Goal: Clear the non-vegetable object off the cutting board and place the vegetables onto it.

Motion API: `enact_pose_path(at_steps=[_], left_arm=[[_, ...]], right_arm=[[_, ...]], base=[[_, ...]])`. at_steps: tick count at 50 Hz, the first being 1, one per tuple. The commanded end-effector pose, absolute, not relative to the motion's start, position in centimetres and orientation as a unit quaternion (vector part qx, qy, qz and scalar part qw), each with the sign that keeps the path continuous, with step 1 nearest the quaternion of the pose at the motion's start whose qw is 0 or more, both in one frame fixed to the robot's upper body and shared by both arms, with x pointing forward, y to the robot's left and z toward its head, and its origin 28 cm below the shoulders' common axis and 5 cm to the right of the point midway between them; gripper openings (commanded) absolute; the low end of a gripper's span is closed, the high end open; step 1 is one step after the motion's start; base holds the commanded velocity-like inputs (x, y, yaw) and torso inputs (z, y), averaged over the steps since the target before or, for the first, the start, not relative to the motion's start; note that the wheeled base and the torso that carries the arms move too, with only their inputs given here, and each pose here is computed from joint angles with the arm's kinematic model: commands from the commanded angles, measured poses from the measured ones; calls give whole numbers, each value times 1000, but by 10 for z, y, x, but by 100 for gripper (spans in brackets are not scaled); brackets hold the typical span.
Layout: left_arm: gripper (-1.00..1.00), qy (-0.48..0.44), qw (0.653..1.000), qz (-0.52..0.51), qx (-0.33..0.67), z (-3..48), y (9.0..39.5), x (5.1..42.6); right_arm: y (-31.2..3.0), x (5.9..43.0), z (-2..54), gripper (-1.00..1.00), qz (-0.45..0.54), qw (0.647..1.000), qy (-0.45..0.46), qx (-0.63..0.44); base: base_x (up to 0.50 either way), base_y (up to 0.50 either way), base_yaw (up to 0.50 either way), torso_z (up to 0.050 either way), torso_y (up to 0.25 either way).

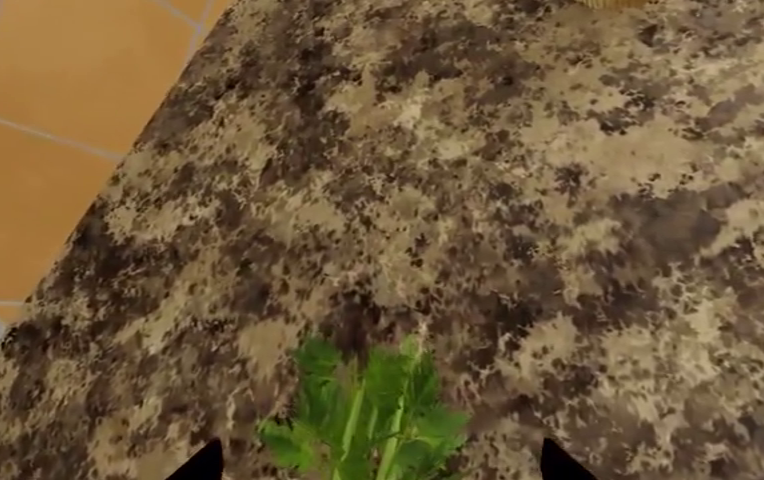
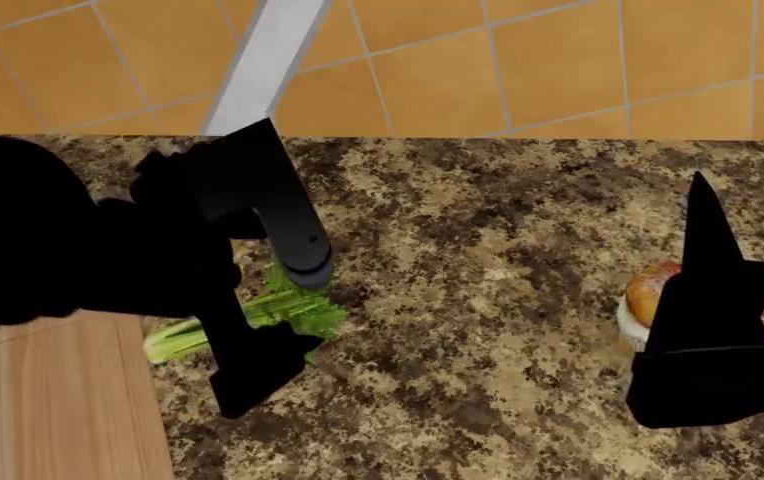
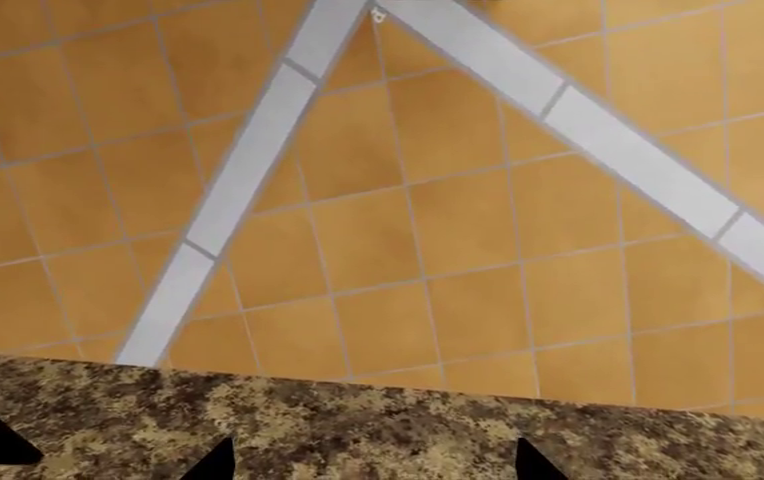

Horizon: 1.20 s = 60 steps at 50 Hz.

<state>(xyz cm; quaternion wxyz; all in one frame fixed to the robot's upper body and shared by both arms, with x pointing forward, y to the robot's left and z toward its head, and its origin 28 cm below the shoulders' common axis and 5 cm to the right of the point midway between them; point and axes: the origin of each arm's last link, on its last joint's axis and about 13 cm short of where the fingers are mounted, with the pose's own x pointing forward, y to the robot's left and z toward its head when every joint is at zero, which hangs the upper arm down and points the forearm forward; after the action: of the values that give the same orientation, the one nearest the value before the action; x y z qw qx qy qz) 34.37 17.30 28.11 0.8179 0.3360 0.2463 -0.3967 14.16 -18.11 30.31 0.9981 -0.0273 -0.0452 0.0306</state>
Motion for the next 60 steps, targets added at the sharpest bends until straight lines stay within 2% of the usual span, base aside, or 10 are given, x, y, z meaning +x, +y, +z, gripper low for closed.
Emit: enact_pose_path(at_steps=[1, 27, 60], left_arm=[[100, 247, 812, -419, 322, 275, 165, 348], [100, 270, 815, -406, 313, 259, 173, 352], [100, 312, 806, -399, 308, 211, 174, 354]], right_arm=[[-180, 141, 301, 100, 36, 997, -60, -35], [-180, 141, 302, 100, 34, 997, -59, -34], [-179, 137, 306, 100, 38, 997, -63, -36]], base=[[0, 0, 0, 0, 0], [0, 0, 0, 0, 0], [1, 0, 0, 0, 0]])
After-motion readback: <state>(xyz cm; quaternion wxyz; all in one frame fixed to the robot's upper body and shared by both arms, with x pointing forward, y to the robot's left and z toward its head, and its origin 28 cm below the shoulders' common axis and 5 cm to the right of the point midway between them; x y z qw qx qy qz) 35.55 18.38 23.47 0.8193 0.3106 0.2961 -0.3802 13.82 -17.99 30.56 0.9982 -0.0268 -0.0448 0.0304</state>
